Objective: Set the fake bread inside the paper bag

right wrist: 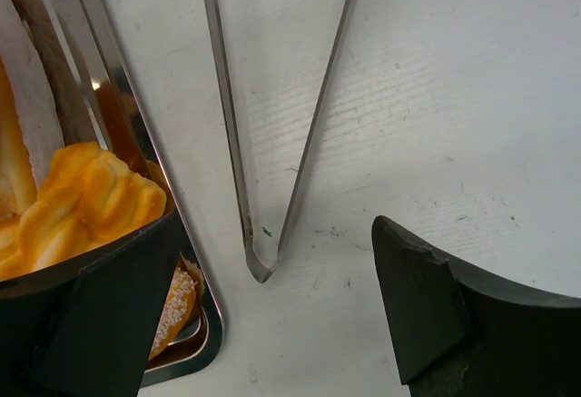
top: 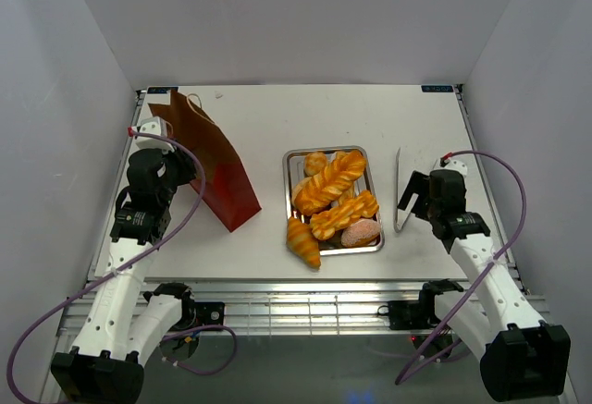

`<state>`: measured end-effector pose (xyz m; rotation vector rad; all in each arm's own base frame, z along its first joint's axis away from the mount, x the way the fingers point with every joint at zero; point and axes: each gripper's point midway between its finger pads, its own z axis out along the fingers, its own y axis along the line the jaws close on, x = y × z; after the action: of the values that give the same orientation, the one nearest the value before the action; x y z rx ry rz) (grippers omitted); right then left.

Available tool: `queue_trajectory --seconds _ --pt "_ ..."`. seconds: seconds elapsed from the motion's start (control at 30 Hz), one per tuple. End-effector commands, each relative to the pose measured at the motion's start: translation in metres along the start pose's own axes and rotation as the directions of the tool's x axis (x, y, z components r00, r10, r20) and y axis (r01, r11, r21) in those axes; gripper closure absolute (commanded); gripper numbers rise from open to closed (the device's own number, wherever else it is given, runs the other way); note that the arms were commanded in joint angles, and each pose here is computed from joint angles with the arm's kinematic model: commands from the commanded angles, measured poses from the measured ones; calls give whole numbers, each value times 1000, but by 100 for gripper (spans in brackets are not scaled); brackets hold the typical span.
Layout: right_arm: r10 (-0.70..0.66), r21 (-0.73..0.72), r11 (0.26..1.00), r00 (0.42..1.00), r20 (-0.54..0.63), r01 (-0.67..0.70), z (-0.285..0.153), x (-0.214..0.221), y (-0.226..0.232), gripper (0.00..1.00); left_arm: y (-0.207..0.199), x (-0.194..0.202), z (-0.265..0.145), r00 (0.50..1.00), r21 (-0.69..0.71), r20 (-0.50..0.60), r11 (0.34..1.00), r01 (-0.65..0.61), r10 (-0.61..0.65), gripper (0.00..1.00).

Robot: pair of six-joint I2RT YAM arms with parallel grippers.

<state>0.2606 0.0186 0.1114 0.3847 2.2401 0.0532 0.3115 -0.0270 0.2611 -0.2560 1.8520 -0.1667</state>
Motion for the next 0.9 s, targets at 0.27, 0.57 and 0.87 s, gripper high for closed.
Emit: queue_trajectory --seconds 0.27,0.57,0.87 --pt "-55 -90 995 995 -79 47 28 26 15 10 4 -6 -3 1000 -10 24 1000 -10 10 67" --pt "-91 -51 995 988 -126 86 58 38 10 10 7 -5 -4 1000 -20 27 1000 -9 10 59" --pt "-109 -31 994 983 -145 105 76 38 11 10 6 -5 -5 999 -16 32 1000 -11 12 50"
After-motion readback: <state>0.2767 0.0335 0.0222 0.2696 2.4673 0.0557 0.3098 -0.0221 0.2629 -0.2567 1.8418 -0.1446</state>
